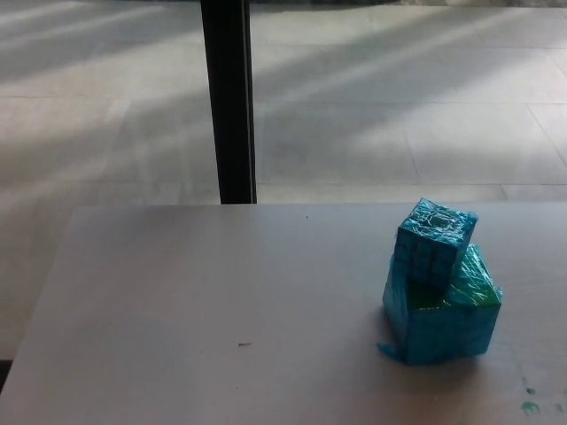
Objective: The robot uses its right hand to pick up the small cube kept on the middle on the desk and place it on the bigger cube kept next to it
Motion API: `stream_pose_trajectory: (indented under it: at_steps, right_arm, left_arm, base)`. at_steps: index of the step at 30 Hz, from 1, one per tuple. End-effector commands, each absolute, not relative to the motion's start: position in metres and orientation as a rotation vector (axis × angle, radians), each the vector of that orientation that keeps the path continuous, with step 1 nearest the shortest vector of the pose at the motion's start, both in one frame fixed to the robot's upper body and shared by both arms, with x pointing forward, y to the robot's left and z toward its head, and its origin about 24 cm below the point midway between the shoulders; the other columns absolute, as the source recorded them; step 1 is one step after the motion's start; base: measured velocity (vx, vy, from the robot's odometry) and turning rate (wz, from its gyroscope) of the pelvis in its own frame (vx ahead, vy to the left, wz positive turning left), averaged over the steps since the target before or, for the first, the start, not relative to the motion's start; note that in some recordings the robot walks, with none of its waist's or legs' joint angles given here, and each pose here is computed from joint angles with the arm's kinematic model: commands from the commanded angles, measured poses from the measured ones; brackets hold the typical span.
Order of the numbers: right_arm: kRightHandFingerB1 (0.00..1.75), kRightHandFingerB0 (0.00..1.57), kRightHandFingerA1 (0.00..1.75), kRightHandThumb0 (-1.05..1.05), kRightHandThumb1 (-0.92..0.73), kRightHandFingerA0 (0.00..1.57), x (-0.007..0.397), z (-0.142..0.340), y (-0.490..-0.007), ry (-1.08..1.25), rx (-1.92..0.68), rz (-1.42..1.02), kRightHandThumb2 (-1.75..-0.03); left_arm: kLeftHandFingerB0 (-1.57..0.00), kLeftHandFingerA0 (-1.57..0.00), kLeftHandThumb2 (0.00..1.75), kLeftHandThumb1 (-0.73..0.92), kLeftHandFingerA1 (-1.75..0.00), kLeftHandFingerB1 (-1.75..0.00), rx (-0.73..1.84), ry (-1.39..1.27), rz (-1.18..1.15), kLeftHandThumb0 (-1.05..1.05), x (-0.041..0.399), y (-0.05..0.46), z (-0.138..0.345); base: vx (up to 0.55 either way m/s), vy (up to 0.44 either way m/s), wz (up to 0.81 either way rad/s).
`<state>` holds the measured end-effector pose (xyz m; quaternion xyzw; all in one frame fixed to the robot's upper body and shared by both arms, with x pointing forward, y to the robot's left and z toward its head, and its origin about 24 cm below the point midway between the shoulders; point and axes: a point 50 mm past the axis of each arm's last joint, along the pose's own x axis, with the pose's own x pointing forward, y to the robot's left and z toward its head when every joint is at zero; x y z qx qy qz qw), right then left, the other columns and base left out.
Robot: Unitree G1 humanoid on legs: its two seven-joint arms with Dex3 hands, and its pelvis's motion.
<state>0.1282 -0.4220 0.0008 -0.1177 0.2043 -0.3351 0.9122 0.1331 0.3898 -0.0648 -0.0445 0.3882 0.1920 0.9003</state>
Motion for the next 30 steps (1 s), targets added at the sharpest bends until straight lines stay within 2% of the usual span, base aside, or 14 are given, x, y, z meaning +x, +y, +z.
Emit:
stream_pose_trajectory:
  at_steps: [1,3,4,5,10,12,14,17,20,21,22,27,28,30]
  right_arm:
    - [0.46,0.33,0.83,-0.48,-0.74,0.34,0.115,-0.009,-0.432,0.436,-0.070,-0.825,-0.62]
    - [0.43,0.34,0.77,-0.48,-0.74,0.35,0.113,-0.011,-0.434,0.441,-0.039,-0.867,-0.62]
    - [0.53,0.28,0.71,-0.52,-0.60,0.33,0.112,-0.012,-0.436,0.443,-0.021,-0.875,-0.90]
    - [0.41,0.32,0.72,-0.48,-0.76,0.31,0.110,-0.013,-0.436,0.446,-0.026,-0.879,-0.62]
    - [0.40,0.27,0.72,-0.49,-0.74,0.34,0.099,-0.021,-0.442,0.445,0.121,-0.962,-0.62]
    - [0.44,0.31,0.82,-0.48,-0.73,0.35,0.093,-0.023,-0.445,0.446,0.166,-1.021,-0.61]
    - [0.49,0.24,0.90,-0.51,-0.70,0.31,0.082,-0.020,-0.452,0.415,0.209,-1.096,-0.60]
    - [0.49,0.26,0.99,-0.55,-0.74,0.30,0.074,-0.016,-0.458,0.388,0.219,-1.144,-0.62]
    - [0.45,0.30,0.93,-0.54,-0.76,0.31,0.060,-0.012,-0.464,0.352,0.265,-1.205,-0.62]
    - [0.40,0.26,0.82,-0.55,-0.77,0.30,0.051,-0.015,-0.464,0.408,0.209,-1.161,-0.63]
    - [0.39,0.29,0.81,-0.54,-0.74,0.36,0.046,-0.017,-0.463,0.441,0.183,-1.145,-0.62]
    - [0.39,0.24,0.80,-0.51,-0.72,0.26,0.022,-0.022,-0.460,0.474,0.207,-1.123,-0.61]
    - [0.41,0.26,0.91,-0.54,-0.69,0.32,0.017,-0.025,-0.460,0.471,0.241,-1.167,-0.61]
    - [0.46,0.25,0.96,-0.55,-0.73,0.33,0.014,-0.028,-0.459,0.465,0.269,-1.216,-0.61]
  left_arm:
    - [-0.21,-0.28,0.67,0.84,-0.37,-0.33,-0.121,0.772,0.424,-0.90,0.133,0.393,-0.062]
    - [-0.22,-0.29,0.67,0.87,-0.37,-0.33,-0.087,0.781,0.413,-0.90,0.133,0.393,-0.062]
    - [-0.20,-0.28,0.67,0.87,-0.36,-0.32,-0.092,0.778,0.408,-0.90,0.133,0.393,-0.062]
    - [-0.21,-0.29,0.67,0.87,-0.36,-0.32,-0.092,0.781,0.414,-0.89,0.133,0.393,-0.062]
    - [-0.22,-0.28,0.66,0.86,-0.38,-0.33,-0.110,0.774,0.426,-0.89,0.133,0.394,-0.062]
    - [-0.20,-0.28,0.67,0.86,-0.38,-0.33,-0.110,0.773,0.426,-0.89,0.132,0.394,-0.062]
    - [-0.20,-0.27,0.66,0.86,-0.38,-0.33,-0.126,0.768,0.429,-0.90,0.132,0.395,-0.061]
    - [-0.21,-0.29,0.66,0.86,-0.39,-0.33,-0.114,0.771,0.433,-0.90,0.133,0.395,-0.061]
    - [-0.23,-0.30,0.65,0.82,-0.39,-0.33,-0.204,0.740,0.502,-0.91,0.135,0.398,-0.059]
    - [-0.21,-0.27,0.66,0.81,-0.37,-0.31,-0.244,0.734,0.520,-0.90,0.130,0.400,-0.059]
    - [-0.19,-0.24,0.66,0.84,-0.36,-0.31,-0.242,0.728,0.510,-0.90,0.130,0.401,-0.058]
    - [-0.22,-0.27,0.67,0.86,-0.37,-0.32,-0.190,0.764,0.497,-0.90,0.119,0.408,-0.055]
    - [-0.13,-0.20,1.02,0.66,-0.48,-0.42,-0.235,0.767,0.528,-0.89,0.113,0.408,-0.059]
    - [-0.13,-0.20,1.03,0.66,-0.48,-0.42,-0.240,0.783,0.548,-0.90,0.109,0.407,-0.062]
  base:
    - [0.00,0.000,0.00]
    - [0.00,0.000,0.00]
    - [0.00,0.000,0.00]
    - [0.00,0.000,0.00]
    - [0.00,0.000,0.00]
    - [0.00,0.000,0.00]
    - [0.00,0.000,0.00]
    - [0.00,0.000,0.00]
    - [0.00,0.000,0.00]
    - [0.00,0.000,0.00]
    - [0.00,0.000,0.00]
    - [0.00,0.000,0.00]
    - [0.00,0.000,0.00]
    - [0.00,0.000,0.00]
